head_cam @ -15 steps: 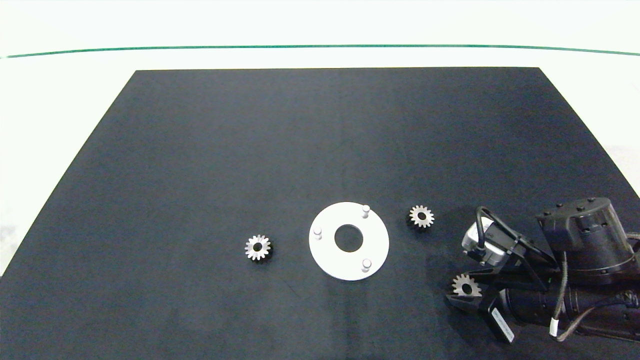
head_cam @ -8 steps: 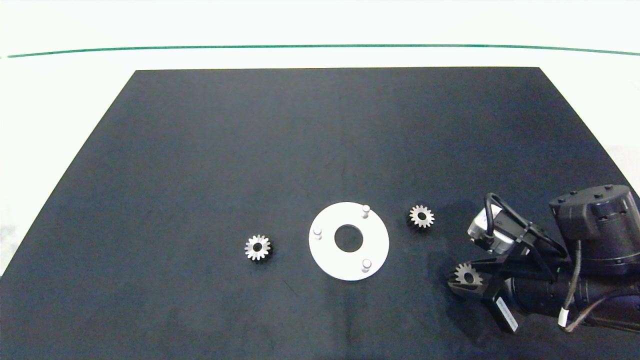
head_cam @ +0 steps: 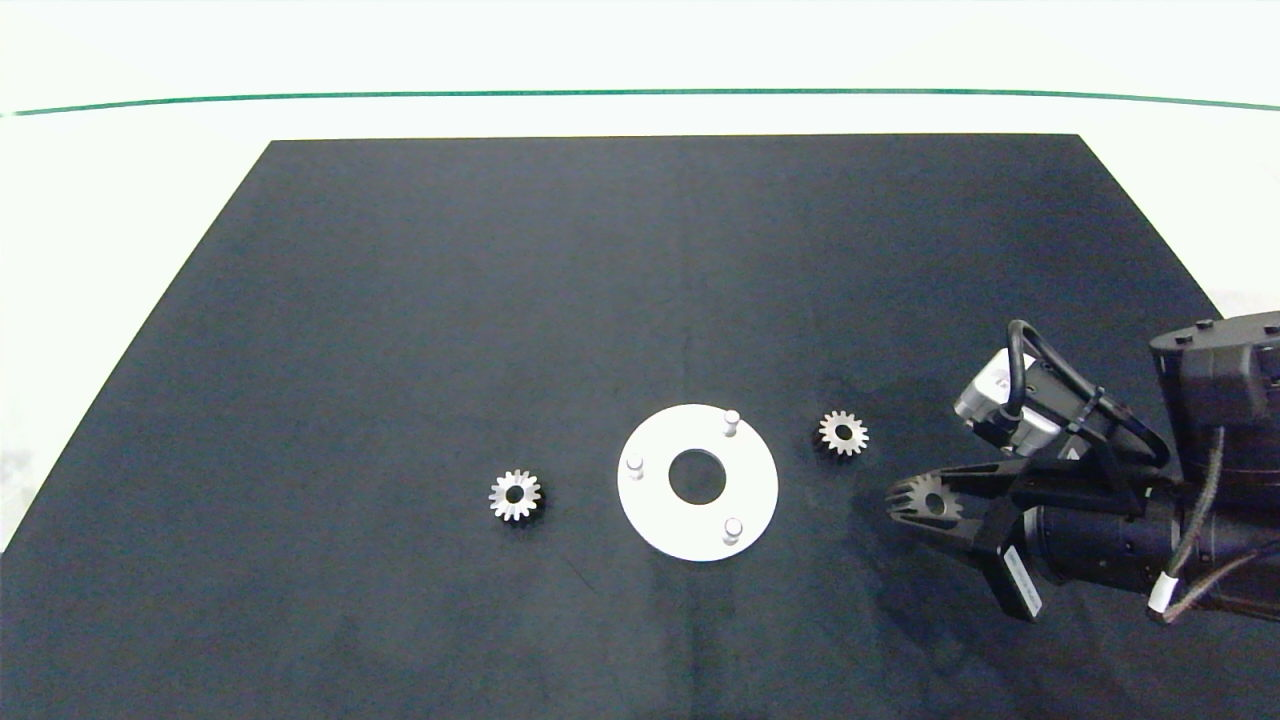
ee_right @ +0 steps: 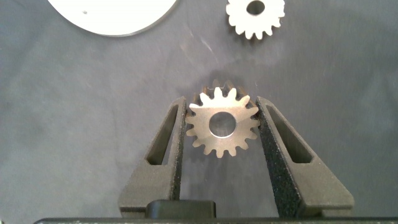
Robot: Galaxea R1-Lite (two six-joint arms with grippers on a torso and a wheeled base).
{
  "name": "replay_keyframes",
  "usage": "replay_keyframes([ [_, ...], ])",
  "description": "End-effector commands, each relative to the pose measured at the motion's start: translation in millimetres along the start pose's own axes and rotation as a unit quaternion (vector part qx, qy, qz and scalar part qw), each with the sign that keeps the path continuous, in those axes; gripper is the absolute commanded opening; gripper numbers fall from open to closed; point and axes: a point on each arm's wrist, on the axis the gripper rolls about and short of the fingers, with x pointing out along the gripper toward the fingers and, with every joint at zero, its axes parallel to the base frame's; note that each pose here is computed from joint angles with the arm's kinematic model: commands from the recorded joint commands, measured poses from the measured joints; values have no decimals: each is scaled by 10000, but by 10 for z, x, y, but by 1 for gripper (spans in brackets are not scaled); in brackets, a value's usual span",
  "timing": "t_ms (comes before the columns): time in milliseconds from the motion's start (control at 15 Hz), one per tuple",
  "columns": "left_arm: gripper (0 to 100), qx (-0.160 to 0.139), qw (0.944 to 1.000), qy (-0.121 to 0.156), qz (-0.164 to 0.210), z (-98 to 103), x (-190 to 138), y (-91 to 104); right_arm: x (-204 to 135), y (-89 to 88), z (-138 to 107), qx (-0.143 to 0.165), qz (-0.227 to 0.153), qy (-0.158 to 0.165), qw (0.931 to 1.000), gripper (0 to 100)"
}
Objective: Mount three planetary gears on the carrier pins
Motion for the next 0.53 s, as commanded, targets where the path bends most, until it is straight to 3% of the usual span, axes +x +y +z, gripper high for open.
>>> replay_keyframes([
  [67,100,0,10000,28,4,-1,4,-3,-62,104,232,-219,259,25,9994,0],
  [133,100,0,10000,28,4,-1,4,-3,-64,144,295,-295,324,115,9990,0],
  [333,100,-1,10000,21,5,-2,1,-4,-12,339,490,-575,422,-6,9975,0],
  [533,100,-1,10000,21,13,-2,1,-4,142,549,550,-828,474,133,9953,0],
])
